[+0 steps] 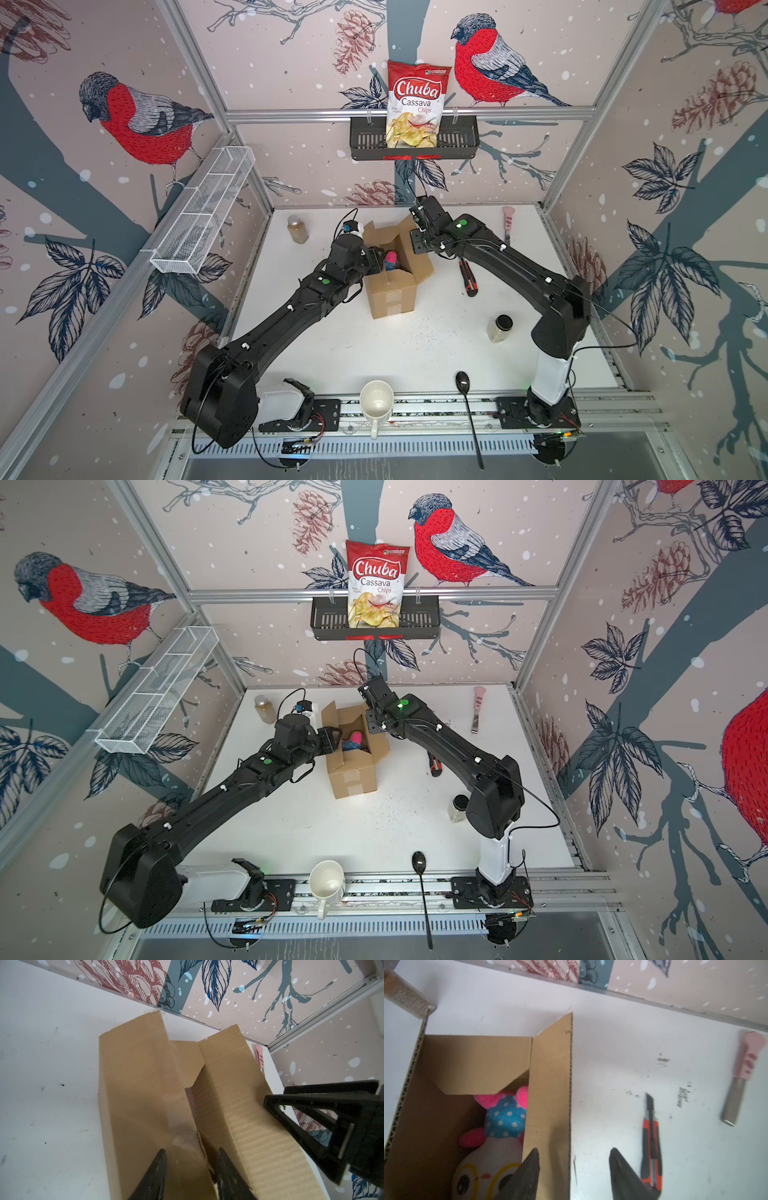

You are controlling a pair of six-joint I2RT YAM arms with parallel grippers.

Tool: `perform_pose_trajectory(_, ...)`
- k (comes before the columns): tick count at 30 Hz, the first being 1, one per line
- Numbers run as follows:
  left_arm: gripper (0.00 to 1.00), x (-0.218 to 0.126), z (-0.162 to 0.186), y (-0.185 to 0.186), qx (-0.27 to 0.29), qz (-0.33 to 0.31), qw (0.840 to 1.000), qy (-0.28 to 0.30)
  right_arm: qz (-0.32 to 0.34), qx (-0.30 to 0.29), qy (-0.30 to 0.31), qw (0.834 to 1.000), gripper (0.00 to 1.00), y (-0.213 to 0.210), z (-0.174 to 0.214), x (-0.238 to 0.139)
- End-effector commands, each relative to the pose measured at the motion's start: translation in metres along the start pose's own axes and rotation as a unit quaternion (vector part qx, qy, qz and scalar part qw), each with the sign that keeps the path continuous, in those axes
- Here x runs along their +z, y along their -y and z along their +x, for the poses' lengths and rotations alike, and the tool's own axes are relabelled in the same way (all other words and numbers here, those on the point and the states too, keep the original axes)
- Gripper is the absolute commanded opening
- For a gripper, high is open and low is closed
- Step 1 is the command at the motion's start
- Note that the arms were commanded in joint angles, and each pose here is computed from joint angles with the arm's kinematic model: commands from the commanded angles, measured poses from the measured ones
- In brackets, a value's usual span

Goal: Unpack the express box
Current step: 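Move the right gripper over the box opening while the left gripper draws back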

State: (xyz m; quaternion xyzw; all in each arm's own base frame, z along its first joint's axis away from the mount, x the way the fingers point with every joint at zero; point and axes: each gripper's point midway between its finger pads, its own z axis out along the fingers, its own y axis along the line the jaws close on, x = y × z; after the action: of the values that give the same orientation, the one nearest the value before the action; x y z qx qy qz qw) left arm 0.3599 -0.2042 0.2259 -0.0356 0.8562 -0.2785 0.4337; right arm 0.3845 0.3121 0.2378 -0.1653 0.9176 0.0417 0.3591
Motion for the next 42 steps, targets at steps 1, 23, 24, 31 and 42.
perform_pose_trajectory(1,0.41,-0.011,-0.024,0.016,0.003,0.025,0.999,0.040,0.040,-0.009,0.023,0.999,0.54,0.007,-0.012,-0.022)
perform_pose_trajectory(23,0.33,-0.051,-0.010,-0.080,-0.047,-0.076,0.992,0.084,0.040,-0.049,-0.055,0.996,0.59,-0.045,0.011,0.034)
perform_pose_trajectory(24,0.33,-0.049,-0.007,-0.084,-0.052,-0.076,0.992,0.083,0.040,-0.048,-0.059,0.996,0.60,-0.044,0.013,0.037)
perform_pose_trajectory(31,0.30,-0.021,0.014,-0.100,-0.070,-0.077,0.993,0.065,0.044,-0.042,-0.072,0.995,0.62,-0.041,0.019,0.045)
perform_pose_trajectory(42,0.26,0.018,0.036,-0.109,-0.095,-0.064,0.993,0.031,-0.017,-0.013,-0.089,0.996,0.61,-0.053,0.026,0.059)
